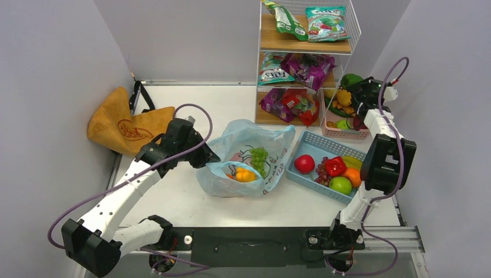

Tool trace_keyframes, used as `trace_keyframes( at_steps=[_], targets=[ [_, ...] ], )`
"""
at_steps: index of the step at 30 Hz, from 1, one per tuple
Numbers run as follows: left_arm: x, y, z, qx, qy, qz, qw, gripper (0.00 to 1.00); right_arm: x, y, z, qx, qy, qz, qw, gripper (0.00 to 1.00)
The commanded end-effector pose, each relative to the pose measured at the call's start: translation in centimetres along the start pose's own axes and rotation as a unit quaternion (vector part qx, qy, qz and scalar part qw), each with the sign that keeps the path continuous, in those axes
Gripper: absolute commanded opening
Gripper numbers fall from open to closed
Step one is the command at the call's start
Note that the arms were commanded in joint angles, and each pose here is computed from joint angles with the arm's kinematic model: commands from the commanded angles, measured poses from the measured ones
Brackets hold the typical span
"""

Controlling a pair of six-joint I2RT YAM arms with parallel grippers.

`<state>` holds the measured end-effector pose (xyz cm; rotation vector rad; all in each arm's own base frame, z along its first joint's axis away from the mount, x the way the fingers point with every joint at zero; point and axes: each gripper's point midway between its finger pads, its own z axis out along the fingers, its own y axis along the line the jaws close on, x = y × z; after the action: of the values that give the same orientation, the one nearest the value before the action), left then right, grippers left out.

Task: Place the food into the grocery bag and tie it
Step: Pick up the fake vegetable from the bin.

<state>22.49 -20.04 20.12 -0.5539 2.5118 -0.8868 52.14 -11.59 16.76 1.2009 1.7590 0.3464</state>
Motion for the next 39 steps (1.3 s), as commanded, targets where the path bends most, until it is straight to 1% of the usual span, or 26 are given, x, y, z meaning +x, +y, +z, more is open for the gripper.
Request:
trace_keyframes(
  at_steps=[1,9,18,35,39],
  targets=[
    [-0.8,-1.4,-0.5,0.017,-0.003,0.011,1.000,0.00,-2.6,2.5,1.3,-0.027,-0.031,-0.008,0.999,0.87],
    [-1.4,-1.6,0.8,0.007,0.003,0.011,1.000,0.00,-1.8,1.4,4.0,-0.011,-0.021,-0.011,1.000,0.84],
    [-1.6,-1.4,1.9,-0.003,0.009,0.007,1.000,0.00,-0.9,-0.1,6.8,0.011,-0.011,-0.021,1.000,0.84],
    [-1.8,-1.0,3.5,-0.015,0.020,0.001,1.000,0.00,-0.5,-0.8,9.8,0.017,-0.007,-0.032,0.999,0.83],
    [-1.9,-1.1,3.9,-0.012,0.022,0.001,1.000,0.00,-0.2,-0.4,10.3,0.000,0.001,-0.026,1.000,0.70]
  ],
)
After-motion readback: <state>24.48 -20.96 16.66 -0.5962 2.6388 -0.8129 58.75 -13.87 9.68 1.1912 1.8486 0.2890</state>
